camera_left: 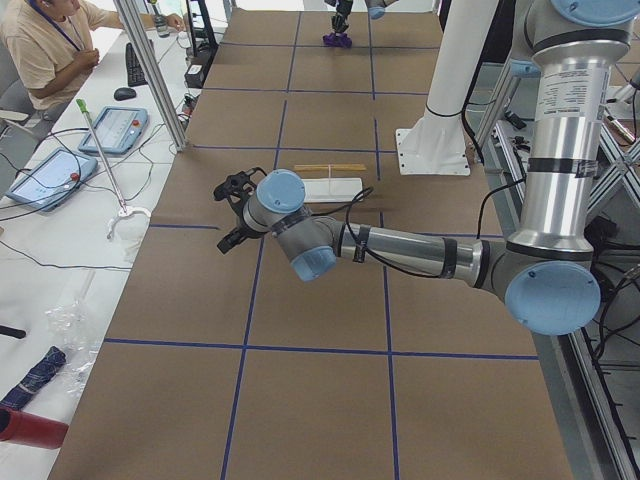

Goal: Hang towel on rack

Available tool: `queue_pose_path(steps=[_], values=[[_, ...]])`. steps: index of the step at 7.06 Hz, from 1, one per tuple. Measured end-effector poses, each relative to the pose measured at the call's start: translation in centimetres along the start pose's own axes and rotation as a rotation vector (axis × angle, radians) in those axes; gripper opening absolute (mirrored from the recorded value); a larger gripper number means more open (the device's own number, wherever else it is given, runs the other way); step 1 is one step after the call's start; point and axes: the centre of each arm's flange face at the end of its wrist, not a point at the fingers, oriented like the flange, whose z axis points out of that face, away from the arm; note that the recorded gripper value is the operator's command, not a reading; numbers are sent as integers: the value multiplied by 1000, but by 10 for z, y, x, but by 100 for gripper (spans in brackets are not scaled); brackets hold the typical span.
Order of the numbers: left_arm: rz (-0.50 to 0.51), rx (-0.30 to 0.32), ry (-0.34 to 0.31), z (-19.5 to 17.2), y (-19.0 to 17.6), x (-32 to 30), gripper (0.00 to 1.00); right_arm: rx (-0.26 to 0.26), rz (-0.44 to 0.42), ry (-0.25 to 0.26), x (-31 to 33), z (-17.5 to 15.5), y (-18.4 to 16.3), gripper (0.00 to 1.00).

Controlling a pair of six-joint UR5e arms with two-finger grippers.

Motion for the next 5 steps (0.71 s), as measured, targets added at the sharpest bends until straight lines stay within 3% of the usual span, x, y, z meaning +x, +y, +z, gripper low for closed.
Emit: queue_pose_path(steps=[2, 5], values=[[-160, 14, 71, 29, -57, 46, 100, 24, -22, -48, -14, 10, -89, 0], [-468, -41, 127, 84, -164, 195, 100, -31, 41, -47, -101, -33, -219, 0]])
